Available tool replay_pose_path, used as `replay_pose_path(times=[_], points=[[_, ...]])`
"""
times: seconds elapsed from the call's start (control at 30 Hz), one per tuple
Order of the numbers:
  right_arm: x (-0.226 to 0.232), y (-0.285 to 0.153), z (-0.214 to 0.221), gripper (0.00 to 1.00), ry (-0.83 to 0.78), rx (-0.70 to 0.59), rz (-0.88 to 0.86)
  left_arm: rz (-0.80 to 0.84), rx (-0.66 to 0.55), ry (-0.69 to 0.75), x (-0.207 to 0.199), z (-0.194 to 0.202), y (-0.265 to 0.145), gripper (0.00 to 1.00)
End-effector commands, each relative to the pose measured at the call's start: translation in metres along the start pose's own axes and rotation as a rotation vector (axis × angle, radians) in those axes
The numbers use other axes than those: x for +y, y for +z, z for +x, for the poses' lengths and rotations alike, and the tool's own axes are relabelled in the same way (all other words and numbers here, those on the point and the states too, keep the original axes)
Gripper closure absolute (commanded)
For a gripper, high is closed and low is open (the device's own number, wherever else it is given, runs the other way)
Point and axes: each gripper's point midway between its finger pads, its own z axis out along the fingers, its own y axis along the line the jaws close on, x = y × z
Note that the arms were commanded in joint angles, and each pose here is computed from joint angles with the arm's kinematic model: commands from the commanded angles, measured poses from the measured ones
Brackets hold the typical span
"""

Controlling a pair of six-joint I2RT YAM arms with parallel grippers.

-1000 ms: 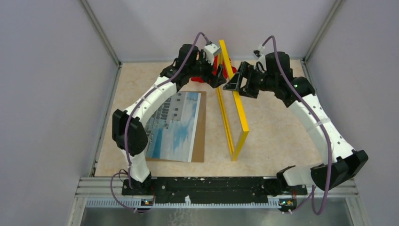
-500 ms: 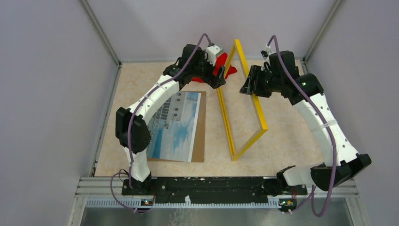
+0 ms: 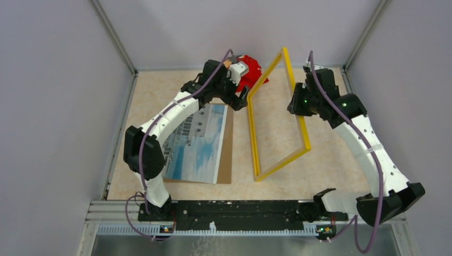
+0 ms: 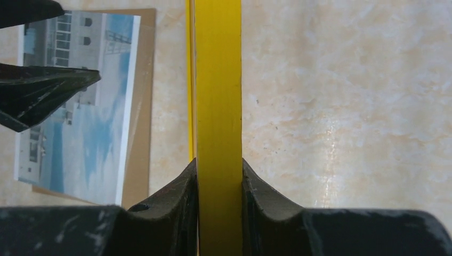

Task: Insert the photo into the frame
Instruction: Turn over the photo frame at the center of the board.

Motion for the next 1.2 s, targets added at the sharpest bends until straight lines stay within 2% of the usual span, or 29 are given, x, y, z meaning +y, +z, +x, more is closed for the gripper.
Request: replay_pose_path(times=[0.0,0.37,0.73,0.97,1.17], points=[[-0.039,0.022,0.04,1.0,-0.072,0.079,0.151,-0.037,-0.009,0.037,0.005,0.0,-0.021,0.01],[-0.068,0.071,0.099,1.0,-0.104,0.206,0.243,-0.131,0.049,0.07,0.026,0.023,-0.038,0.02],[-0.09,0.097,0.129,1.0,-0.148,0.275,0.331,-0.168,0.073,0.073,0.041,0.042,-0.048,0.02],[-0.113,0.124,0.135,1.0,-0.197,0.34,0.485,-0.242,0.134,0.111,0.061,0.072,-0.049,0.02],[-0.141,0.142,0.138,1.0,-0.268,0.345,0.65,-0.267,0.151,0.069,0.082,0.086,-0.056,0.02]])
